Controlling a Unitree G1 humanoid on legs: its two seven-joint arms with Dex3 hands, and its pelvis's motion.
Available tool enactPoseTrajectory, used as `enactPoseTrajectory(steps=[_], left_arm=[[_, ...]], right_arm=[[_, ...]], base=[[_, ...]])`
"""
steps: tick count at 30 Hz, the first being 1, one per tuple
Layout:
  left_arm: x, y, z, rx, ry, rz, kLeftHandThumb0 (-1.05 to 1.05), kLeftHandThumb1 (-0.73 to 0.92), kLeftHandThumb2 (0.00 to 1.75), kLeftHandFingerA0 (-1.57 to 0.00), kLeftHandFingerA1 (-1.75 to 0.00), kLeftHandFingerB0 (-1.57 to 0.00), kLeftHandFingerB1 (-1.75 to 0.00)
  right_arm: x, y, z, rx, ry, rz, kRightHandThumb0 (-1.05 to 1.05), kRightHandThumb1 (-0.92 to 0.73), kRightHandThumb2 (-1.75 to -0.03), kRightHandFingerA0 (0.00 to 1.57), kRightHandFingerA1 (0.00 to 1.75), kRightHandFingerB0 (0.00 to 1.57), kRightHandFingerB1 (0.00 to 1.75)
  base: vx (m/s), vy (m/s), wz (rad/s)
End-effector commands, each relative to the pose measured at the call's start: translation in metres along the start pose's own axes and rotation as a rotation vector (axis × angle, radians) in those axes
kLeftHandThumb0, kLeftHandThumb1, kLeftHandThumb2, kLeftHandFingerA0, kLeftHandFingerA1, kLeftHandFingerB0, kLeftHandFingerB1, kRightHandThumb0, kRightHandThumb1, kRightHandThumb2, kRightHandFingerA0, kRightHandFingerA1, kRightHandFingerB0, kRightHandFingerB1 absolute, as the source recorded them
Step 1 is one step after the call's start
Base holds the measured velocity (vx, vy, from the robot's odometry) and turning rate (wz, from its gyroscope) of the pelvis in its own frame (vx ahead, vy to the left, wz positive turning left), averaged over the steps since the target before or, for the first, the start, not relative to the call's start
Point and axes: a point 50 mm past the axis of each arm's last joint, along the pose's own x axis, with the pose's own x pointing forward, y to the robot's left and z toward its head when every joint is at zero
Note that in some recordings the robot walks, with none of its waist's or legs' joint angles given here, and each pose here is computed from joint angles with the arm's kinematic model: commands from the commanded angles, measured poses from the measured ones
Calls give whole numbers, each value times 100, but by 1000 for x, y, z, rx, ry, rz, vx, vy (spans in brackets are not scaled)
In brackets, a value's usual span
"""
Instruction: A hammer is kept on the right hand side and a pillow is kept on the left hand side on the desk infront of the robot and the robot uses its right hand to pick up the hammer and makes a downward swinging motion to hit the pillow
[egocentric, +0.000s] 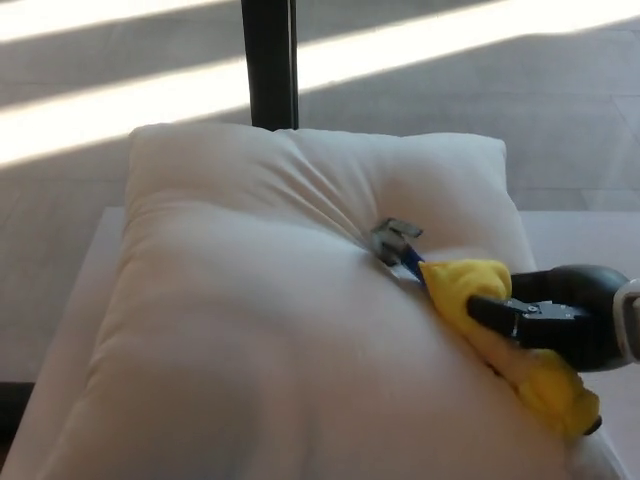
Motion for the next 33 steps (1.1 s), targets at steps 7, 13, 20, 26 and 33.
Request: enactPoseTrajectory(steps=[7,13,20,26,33], left_arm=[[1,3,8,5,-38,16,-52,63,59,-75,-52,-68,-50],[0,5,5,-5,-29,17,-53,62,59,-73,-52,-64,-50],[-1,6,4,6,-31,16,-54,64,60,-73,-51,-64,-49],[-2,7,2,7,-25,17,-53,65,60,-72,-51,-61,-48],[-2,8,2,4,-22,19,-56,63,59,-73,-50,-62,-48]], right_arm=[[18,-9,-51,-113,232,-115,-40,-79,-86,100,175,65,170],[10,3,-17,-24,119,-18,-35,-65,-109,106,175,73,167],[-21,17,51,22,-85,72,-34,-71,-105,101,175,67,160],[-54,25,96,57,-238,162,-37,-73,-98,103,175,78,162],[-88,15,131,227,-396,219,-32,-53,-120,99,175,70,160]], base=[[0,0,0],[0,0,0],[0,0,0],[0,0,0],[0,0,0]])
